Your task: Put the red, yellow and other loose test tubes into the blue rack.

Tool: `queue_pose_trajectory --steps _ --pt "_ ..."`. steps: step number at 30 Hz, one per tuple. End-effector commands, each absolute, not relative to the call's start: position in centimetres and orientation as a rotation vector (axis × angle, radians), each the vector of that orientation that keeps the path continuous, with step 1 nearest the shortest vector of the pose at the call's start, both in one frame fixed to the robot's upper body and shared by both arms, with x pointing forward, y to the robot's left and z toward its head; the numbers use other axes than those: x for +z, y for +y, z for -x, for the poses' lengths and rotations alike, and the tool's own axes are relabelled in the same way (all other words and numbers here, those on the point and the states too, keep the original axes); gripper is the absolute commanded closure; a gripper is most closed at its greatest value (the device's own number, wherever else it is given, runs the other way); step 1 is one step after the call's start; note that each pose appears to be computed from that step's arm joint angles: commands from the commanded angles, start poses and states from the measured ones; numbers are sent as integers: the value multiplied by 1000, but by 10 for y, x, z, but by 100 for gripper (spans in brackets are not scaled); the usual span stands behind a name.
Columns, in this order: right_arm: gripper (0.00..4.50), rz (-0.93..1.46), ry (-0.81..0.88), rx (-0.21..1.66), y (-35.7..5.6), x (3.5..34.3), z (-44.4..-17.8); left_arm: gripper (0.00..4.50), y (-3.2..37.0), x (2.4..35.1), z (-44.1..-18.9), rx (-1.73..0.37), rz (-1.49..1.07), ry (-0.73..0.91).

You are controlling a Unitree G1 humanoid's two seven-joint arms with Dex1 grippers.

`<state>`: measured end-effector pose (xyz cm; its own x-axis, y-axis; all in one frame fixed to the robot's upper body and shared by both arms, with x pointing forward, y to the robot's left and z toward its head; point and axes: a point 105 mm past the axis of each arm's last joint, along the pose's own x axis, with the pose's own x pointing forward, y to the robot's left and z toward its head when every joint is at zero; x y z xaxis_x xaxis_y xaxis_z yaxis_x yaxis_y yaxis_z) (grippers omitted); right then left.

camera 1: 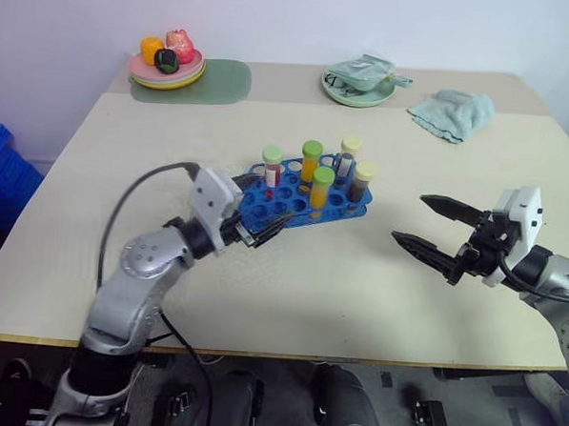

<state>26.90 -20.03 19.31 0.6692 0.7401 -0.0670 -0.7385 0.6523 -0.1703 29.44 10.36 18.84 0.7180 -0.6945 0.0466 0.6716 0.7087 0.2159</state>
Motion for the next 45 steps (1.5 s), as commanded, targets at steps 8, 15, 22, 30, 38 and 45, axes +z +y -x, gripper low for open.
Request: queue_pose_trajectory --steps 8,15,22,30,38,45 --pt "0 215 -50 891 -194 203 -276 4 189 202 -308 -419 -110 264" --pt "0 227 -58 903 -192 207 -280 4 210 186 -316 -313 -129 498" --pt "0 228 -58 900 -190 205 -277 4 220 166 -325 -249 -149 686" --pt "0 228 -63 897 -189 204 -277 4 217 150 -338 -255 -69 863" --pt "0 228 -64 890 -190 204 -276 4 210 148 -339 -263 13 1006" --pt "0 230 -33 910 -195 202 -270 4 211 145 -325 -256 131 1124"
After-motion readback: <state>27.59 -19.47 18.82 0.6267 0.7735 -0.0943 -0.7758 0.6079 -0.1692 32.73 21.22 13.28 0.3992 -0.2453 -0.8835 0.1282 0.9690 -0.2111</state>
